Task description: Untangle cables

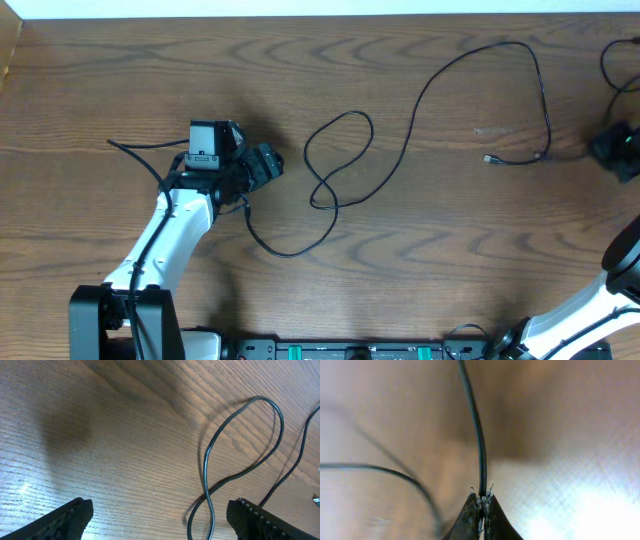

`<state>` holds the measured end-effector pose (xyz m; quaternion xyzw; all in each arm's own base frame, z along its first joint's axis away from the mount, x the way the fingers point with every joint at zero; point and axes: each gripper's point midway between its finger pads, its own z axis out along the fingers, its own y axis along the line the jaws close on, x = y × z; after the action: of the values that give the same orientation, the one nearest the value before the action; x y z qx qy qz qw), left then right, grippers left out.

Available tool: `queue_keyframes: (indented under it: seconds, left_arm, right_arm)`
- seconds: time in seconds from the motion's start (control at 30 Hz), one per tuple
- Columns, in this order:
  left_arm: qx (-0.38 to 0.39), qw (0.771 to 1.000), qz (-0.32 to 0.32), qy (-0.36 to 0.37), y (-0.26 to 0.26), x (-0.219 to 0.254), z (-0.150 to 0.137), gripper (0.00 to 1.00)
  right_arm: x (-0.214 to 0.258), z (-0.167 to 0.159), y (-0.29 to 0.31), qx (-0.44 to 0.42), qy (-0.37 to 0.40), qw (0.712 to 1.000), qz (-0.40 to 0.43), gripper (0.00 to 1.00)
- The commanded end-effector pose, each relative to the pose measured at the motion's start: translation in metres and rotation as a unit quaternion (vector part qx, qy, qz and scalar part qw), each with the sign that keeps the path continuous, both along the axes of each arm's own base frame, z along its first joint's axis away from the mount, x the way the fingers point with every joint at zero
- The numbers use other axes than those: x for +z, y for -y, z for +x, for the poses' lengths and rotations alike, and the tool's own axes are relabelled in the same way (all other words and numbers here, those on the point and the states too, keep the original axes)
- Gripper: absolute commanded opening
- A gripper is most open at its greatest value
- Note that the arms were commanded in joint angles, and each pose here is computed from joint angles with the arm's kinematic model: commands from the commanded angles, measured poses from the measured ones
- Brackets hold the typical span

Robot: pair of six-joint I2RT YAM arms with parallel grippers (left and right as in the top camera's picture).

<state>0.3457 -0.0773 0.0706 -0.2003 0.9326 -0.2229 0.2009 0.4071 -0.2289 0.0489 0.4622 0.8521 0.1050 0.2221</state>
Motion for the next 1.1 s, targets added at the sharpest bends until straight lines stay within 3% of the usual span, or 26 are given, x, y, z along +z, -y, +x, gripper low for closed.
queue_keyframes:
  seconds: [0.0, 0.37, 0.57, 0.8, 0.9, 1.03, 1.07]
  left_arm:
    - [-0.007, 1.000, 0.011, 0.009, -0.001, 0.004, 0.006, 0.91]
    - [-0.007, 1.000, 0.011, 0.009, -0.001, 0.004, 0.006, 0.90]
    - [-0.007, 1.000, 0.011, 0.009, -0.001, 0.004, 0.006, 0.90]
    - [-0.007, 1.000, 0.011, 0.009, -0.001, 0.004, 0.006, 0.90]
    - [-0.007, 1.000, 0.011, 0.009, -0.001, 0.004, 0.006, 0.90]
    - [-0.007, 1.000, 0.011, 0.009, -0.001, 0.004, 0.006, 0.90]
    - [-0.007, 1.000, 0.011, 0.009, -0.001, 0.004, 0.006, 0.91]
  right_arm:
    - [0.037, 0.032, 0.004, -0.002, 0.067, 0.998, 0.011, 0.01]
    - [0.110, 0.089, 0.047, -0.026, 0.179, 0.973, -0.141, 0.01]
    - [0.120, 0.094, 0.058, -0.030, 0.167, 0.960, -0.221, 0.01]
    - [0.084, 0.073, 0.033, 0.047, 0.074, 0.973, -0.212, 0.01]
    - [0.066, 0.059, 0.018, 0.104, 0.024, 0.972, -0.211, 0.11]
    - [0.048, 0.045, 0.006, 0.143, -0.013, 0.968, -0.204, 0.40]
    - [0.044, 0.043, 0.004, 0.150, -0.019, 0.967, -0.203, 0.43]
